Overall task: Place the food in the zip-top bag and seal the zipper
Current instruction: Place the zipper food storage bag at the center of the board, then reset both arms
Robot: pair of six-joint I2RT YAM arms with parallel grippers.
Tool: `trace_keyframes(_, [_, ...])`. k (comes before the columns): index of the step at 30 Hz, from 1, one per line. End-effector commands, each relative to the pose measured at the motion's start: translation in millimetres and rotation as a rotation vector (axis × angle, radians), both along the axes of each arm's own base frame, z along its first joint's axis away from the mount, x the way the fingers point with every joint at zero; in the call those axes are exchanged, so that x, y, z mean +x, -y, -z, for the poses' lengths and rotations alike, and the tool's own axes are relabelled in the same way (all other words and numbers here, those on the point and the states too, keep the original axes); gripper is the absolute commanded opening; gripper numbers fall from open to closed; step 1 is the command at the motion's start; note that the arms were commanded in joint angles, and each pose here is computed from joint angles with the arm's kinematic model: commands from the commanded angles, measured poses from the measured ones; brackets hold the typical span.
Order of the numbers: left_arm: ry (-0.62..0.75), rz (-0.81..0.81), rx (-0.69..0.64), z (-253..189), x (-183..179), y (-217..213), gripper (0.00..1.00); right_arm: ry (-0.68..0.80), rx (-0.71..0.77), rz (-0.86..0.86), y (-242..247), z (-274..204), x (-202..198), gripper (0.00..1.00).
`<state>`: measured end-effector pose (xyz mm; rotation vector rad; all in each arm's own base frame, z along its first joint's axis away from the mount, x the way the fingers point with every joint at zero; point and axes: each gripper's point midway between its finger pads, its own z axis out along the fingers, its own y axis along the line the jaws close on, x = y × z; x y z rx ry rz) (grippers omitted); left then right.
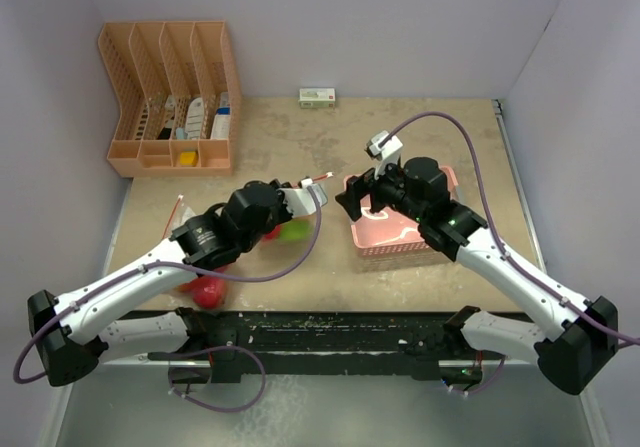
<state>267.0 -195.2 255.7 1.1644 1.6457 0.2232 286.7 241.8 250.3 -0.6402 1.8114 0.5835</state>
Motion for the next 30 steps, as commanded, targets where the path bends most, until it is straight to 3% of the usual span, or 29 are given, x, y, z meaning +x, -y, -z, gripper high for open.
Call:
trace_keyframes(1, [0.099,-0.176,-0.182,-34,23,0,0.07,-0.002,0.058,0.153,10,-19,20,1.0])
trace_keyframes(3, [0.102,-0.207,-0.234,-39,27,3,0.23,-0.041,0.046,0.203,12,-10,26,0.99])
trace_keyframes(4, [0.102,-0.221,-0.26,-41,27,3,0.53,-0.059,0.04,0.23,13,-8,31,1.0])
trace_keyframes(5, [0.102,-0.23,-0.284,-42,28,4,0.93,-0.077,0.034,0.257,13,-7,36,1.0])
trace_keyframes(6, [0.095,-0.224,-0.303,-43,27,7,1.0,-0.098,0.024,0.283,13,-3,41,1.0])
trace_keyframes(12, [0.07,-0.229,-0.453,-59,21,11,0.99,-0.181,-0.034,0.386,17,18,57,0.99])
trace_keyframes(21, [0.036,-0.159,-0.659,-88,-1,14,0.99,-0.164,-0.011,0.44,26,21,59,1.0])
trace_keyframes(30, [0.032,-0.177,-0.679,-82,-2,10,0.99,-0.145,-0.01,0.52,40,17,61,1.0])
